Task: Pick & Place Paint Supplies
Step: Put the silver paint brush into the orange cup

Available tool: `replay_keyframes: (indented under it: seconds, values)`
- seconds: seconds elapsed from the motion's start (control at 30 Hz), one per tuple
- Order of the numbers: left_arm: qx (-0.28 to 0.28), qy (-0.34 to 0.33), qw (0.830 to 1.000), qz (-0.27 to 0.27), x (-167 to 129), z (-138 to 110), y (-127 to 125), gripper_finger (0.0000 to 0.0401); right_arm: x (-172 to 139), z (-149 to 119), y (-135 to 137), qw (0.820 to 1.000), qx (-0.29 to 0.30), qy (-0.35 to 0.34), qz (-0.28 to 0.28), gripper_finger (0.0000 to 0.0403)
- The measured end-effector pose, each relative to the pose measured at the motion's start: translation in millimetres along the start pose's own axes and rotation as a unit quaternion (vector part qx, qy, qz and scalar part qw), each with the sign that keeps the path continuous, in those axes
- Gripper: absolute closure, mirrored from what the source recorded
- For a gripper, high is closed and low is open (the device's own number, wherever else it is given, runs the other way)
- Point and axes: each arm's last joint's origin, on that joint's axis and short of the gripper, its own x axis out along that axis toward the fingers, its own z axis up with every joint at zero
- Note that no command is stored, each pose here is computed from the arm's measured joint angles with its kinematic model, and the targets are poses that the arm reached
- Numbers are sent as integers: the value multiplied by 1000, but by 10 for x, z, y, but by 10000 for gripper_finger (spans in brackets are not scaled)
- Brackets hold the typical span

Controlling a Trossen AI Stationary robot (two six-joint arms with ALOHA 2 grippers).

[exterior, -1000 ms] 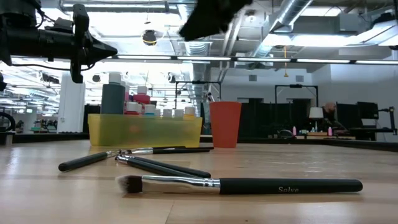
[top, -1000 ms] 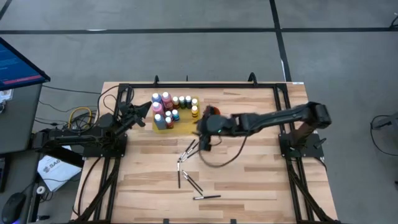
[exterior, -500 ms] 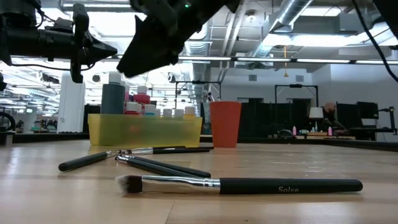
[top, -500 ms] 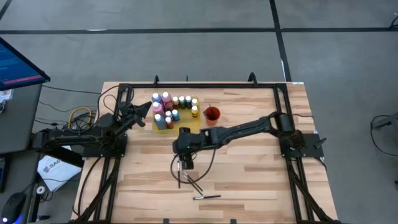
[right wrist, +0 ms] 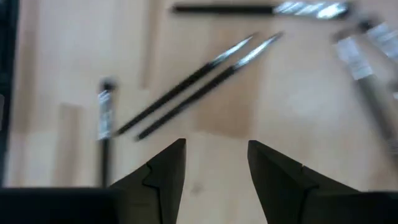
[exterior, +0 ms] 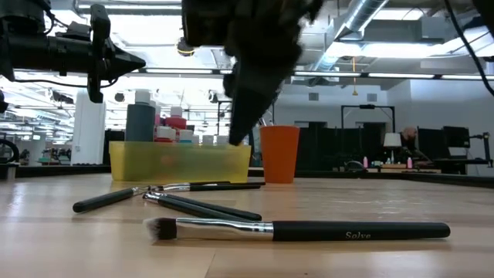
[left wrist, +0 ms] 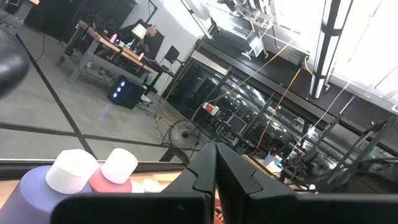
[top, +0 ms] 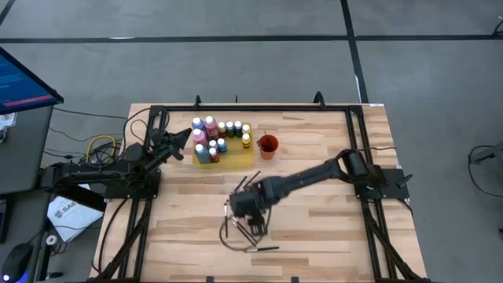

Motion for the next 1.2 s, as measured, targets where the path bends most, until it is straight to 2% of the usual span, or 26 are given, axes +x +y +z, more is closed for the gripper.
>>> replay_keyframes:
  seconds: [0.13,0.3,0.57,0.67,0.73,0.83,0.9,1.13,1.2]
  values:
    - [0,0,1000,0,0,1,0,400,43,-47,305,1000,1,1,-3,239]
    - [-1,-1,1000,-1,0,2,-1,400,65,-70,521,1000,-15,-11,-6,233]
    - [-1,-1,1000,-1,0,2,-1,400,157,16,821,994,-48,-99,-21,235]
    - [-1,-1,1000,-1,0,1,-1,400,248,61,882,990,-52,-128,-27,246]
    - [-1,-1,1000,-1,0,1,-1,400,324,-10,900,992,-56,-105,-44,254]
    - [-1,-1,1000,-1,0,1,-1,400,437,6,941,992,-46,-115,-36,265]
    - [-1,-1,1000,-1,0,1,-1,400,494,-46,961,993,-46,-98,-37,269]
    - [-1,-1,1000,-1,0,1,-1,400,714,-68,1046,992,-54,-108,-43,267]
    - [-1,-1,1000,-1,0,2,-1,400,765,-128,1048,993,-56,-89,-52,266]
